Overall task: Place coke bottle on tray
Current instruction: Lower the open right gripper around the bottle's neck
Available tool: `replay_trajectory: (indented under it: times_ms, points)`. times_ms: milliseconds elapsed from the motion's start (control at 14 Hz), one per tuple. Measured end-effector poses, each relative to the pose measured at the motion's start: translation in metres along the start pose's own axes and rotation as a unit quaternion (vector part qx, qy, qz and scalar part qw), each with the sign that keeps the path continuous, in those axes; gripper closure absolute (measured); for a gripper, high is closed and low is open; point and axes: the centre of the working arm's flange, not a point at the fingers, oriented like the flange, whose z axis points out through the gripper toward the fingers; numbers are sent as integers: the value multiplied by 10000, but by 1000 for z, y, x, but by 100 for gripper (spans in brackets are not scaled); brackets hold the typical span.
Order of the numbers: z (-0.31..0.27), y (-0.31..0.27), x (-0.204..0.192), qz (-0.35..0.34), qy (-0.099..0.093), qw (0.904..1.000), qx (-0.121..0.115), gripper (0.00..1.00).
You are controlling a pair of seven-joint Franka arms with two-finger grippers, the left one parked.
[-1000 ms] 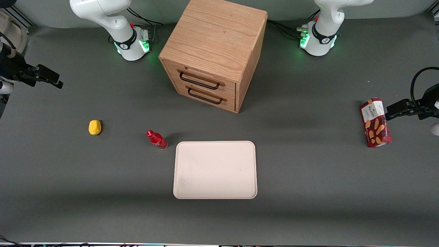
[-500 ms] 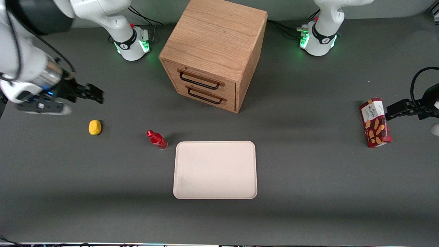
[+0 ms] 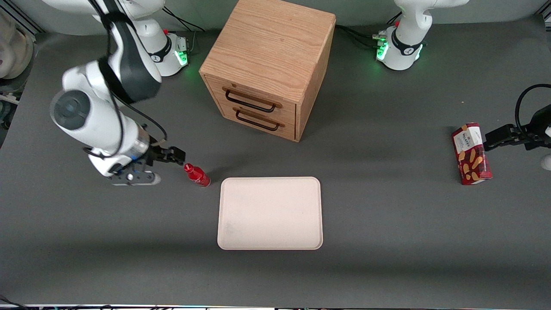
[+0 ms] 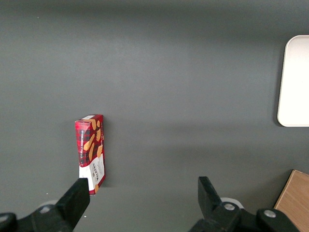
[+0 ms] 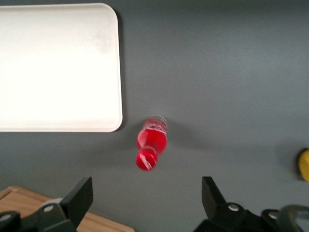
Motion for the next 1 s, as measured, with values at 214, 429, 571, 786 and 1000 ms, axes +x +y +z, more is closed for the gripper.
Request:
replay_trajectory:
  times_ms: [214,429,571,786,1000]
  points:
    - [50,-11,7,-23,-108,9999,-41,0]
    - [76,-11,4,-15,-176,9998,-71,0]
    - [88,-8,-1,-8,-212,9997,-88,0]
    - [102,-3,-11,2,-73,10000,-48,0]
    - [106,-1,-22,-15,-31,10000,-49,0]
